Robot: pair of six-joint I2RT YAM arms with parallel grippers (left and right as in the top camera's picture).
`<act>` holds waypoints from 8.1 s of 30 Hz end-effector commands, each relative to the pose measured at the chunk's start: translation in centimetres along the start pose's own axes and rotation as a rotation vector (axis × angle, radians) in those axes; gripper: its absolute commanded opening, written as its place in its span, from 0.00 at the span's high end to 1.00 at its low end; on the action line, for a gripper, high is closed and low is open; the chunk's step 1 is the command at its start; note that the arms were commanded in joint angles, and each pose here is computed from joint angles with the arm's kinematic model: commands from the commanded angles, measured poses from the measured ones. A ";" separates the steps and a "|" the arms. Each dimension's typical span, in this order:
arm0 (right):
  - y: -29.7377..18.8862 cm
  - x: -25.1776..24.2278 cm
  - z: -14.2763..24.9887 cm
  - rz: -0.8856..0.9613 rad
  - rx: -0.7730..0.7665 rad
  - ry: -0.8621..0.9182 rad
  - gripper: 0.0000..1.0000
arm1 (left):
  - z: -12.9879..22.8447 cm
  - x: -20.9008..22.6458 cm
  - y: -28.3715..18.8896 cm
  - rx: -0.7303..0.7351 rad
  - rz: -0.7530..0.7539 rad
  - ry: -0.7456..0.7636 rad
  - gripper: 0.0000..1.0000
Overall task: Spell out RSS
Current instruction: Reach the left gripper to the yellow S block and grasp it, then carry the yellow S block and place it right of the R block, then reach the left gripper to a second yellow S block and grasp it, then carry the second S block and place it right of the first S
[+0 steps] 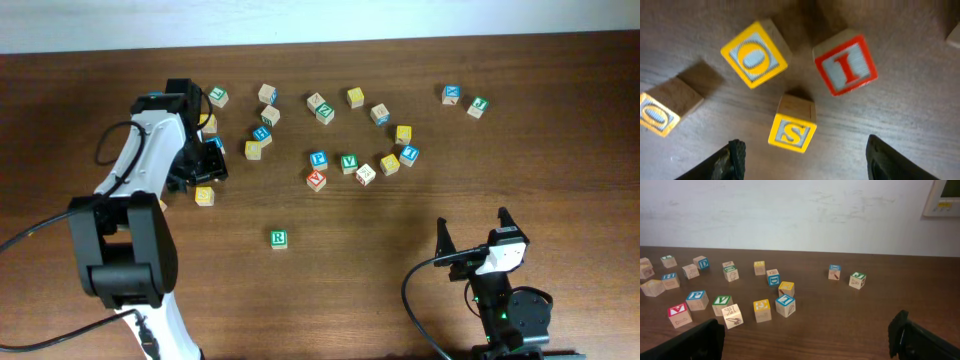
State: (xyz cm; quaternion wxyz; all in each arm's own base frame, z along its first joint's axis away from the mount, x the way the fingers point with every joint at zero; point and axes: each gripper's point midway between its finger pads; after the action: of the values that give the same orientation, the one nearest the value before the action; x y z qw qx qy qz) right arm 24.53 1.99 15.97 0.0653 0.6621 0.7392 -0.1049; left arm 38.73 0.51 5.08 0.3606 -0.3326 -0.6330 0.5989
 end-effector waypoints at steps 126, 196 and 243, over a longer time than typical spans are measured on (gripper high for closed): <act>0.0 -0.1 0.3 0.007 0.006 -0.003 0.02 | -9.7 8.0 -2.7 -0.216 0.109 -0.334 0.05; 0.0 -0.1 0.3 0.007 0.006 -0.003 0.02 | -0.5 -2.8 -12.0 0.086 0.604 -0.063 0.96; 0.0 -0.1 0.3 0.007 0.006 -0.003 0.02 | 19.2 -15.1 3.0 -0.218 0.129 0.158 0.99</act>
State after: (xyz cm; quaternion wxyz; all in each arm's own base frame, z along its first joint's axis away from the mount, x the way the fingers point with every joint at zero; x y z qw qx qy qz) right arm 24.53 1.98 15.96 0.0654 0.6622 0.7390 -0.1053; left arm 29.93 -23.01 1.19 0.3350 -0.4656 -0.6220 0.5330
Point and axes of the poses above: each gripper's point midway between its finger pads, its own y axis out along the fingers, its own x axis along the line the jaws close on, z = x × y, and after that the axes turned 15 degrees about -y, right-handed
